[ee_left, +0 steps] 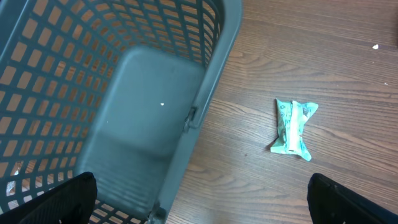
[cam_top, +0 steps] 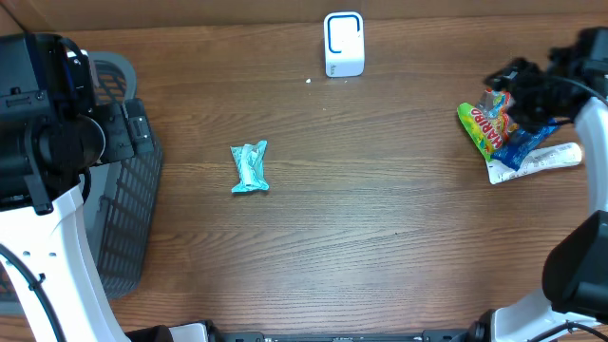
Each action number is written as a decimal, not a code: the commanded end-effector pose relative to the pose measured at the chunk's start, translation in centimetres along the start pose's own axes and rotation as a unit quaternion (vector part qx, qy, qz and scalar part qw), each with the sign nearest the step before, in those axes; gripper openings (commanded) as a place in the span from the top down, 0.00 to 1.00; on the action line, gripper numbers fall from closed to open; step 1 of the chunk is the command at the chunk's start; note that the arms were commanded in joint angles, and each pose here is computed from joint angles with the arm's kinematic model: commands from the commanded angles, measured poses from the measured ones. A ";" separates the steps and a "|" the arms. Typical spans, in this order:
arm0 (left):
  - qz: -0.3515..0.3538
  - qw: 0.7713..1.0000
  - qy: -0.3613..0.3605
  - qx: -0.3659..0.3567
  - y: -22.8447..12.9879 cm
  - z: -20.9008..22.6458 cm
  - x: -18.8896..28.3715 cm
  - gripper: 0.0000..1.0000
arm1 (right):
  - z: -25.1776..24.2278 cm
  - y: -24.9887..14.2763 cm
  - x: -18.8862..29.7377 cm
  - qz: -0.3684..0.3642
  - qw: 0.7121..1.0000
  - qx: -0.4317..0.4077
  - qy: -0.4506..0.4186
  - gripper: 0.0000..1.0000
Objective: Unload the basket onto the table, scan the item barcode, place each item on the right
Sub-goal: 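Carry the blue bar right and release it onto the pile, then move the right gripper to the mint pouch and grasp it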
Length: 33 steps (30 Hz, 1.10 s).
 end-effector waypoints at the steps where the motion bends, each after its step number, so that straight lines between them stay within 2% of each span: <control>1: -0.006 1.000 0.005 -0.002 0.2 0.2 0.3 0.00 | 4.1 -4.0 -1.1 0.042 0.995 0.084 0.032 0.19; 7: -0.006 1.000 0.005 -0.002 0.2 0.2 0.3 0.00 | 8.0 -11.5 -5.3 0.047 0.980 0.193 -0.022 0.19; 9: -0.007 1.000 0.005 -0.002 0.2 0.2 0.3 0.00 | 9.1 -15.0 -7.1 0.074 0.970 0.229 -0.021 0.26; 12: -0.007 1.000 0.005 -0.002 0.2 0.2 0.3 0.00 | 10.7 -20.2 -9.7 0.117 0.953 0.278 -0.001 0.46; 13: -0.006 1.000 0.005 -0.002 0.2 0.2 0.3 0.00 | 11.5 -22.7 -10.9 0.141 0.943 0.299 0.021 0.57; 15: -0.006 1.000 0.005 -0.002 0.2 0.2 0.3 0.00 | 13.0 -26.8 -12.8 0.167 0.925 0.336 0.066 0.71; 18: -0.006 1.000 0.005 -0.002 0.2 0.2 0.3 0.00 | 13.9 -30.6 -14.7 0.178 0.906 0.371 0.098 0.83; 20: -0.006 1.000 0.005 -0.002 0.2 0.2 0.3 0.00 | 14.0 -32.1 -15.5 0.182 0.897 0.388 0.106 0.85; 26: -0.006 1.000 0.005 -0.002 0.2 0.2 0.3 0.00 | 14.1 -37.5 -18.5 0.179 0.837 0.493 0.159 0.88; 33: -0.006 1.000 0.005 -0.002 0.2 0.2 0.3 0.00 | 14.1 -38.1 -19.8 0.162 0.837 0.497 0.164 0.88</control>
Point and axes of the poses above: each gripper's point midway between its finger pads, its own x axis back along the fingers, its own z axis along the line the jaws close on, y = z × x, the point moved 8 cm from there along x, back along the fingers, and after that the axes turned 14 degrees about -x, right-handed, at the moved point
